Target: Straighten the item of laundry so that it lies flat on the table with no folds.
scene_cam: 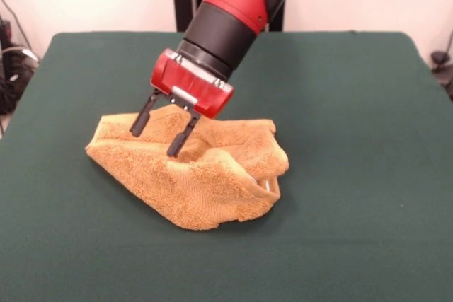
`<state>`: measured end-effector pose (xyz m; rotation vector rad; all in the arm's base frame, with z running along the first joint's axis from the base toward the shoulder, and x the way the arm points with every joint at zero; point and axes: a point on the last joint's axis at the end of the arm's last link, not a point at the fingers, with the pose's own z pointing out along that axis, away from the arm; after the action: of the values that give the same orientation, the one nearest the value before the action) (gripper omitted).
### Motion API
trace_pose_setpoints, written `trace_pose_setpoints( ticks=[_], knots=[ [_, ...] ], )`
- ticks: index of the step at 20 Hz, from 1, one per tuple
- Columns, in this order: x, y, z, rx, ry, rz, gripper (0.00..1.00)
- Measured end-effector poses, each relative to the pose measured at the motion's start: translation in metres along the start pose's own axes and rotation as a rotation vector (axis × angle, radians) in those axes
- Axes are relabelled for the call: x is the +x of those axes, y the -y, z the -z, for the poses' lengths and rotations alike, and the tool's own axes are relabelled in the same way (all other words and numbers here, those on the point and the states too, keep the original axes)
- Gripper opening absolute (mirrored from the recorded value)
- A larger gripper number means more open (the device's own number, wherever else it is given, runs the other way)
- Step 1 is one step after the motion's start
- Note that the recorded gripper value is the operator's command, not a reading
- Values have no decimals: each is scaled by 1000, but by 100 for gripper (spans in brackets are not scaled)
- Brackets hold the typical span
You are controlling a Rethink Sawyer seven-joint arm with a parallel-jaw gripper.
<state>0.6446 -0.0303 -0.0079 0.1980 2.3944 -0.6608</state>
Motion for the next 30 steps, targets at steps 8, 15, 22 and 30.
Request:
trace_pose_setpoints(
  ticks=[8, 15, 22, 30],
  knots=[
    [-20, 5, -6, -3, 36, -17, 100],
    [-25, 10, -14, -1, 40, -30, 100],
    [-12, -4, -13, -15, -115, -81, 100],
    [-3, -28, 3, -43, -316, -122, 100]
  ],
)
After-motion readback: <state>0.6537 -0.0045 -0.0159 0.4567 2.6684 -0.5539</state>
